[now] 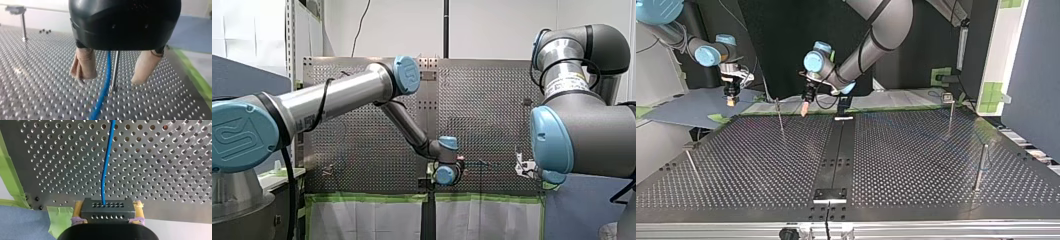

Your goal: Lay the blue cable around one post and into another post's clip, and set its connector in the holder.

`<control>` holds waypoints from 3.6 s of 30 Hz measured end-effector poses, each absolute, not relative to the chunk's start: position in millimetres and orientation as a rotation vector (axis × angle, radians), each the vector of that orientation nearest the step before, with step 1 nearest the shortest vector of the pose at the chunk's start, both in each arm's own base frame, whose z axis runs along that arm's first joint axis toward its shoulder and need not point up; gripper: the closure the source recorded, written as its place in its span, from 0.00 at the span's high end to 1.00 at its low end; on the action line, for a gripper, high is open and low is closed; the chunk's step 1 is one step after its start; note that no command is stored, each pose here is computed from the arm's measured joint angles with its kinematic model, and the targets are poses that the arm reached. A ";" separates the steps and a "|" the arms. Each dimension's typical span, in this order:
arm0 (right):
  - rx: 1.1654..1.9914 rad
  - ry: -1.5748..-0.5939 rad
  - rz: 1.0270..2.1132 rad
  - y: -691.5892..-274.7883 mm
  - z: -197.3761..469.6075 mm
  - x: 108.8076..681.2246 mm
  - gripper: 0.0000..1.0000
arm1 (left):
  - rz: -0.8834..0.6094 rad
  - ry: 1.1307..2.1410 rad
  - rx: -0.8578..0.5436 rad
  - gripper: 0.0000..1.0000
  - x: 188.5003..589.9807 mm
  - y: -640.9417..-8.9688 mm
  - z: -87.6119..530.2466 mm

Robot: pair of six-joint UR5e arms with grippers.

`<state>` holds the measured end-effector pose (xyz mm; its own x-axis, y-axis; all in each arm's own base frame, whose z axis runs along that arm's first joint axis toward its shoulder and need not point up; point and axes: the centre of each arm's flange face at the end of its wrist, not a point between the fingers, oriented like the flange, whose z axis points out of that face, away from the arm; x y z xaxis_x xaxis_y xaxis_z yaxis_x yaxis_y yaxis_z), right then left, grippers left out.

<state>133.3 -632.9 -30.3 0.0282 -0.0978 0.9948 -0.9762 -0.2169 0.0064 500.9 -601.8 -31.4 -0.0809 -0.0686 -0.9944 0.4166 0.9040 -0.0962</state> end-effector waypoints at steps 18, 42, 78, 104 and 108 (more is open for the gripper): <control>1.460 -1.188 1.315 -630.3 -32.6 135.0 0.00 | -0.393 1.737 0.608 1.00 457.1 -586.5 -26.9; 1.470 -1.199 1.313 -628.5 -33.7 136.8 0.00 | -0.469 1.708 0.590 1.00 468.8 -579.3 18.5; 1.472 -1.211 1.316 -627.7 -35.0 136.7 0.00 | -0.505 1.740 0.596 1.00 457.0 -581.9 16.1; 1.457 -1.218 1.325 -629.3 -34.6 133.4 0.00 | -0.500 1.745 0.571 1.00 463.0 -577.3 16.3; 1.456 -1.219 1.325 -629.2 -35.1 133.1 0.00 | -0.499 1.746 0.571 1.00 463.2 -577.0 16.1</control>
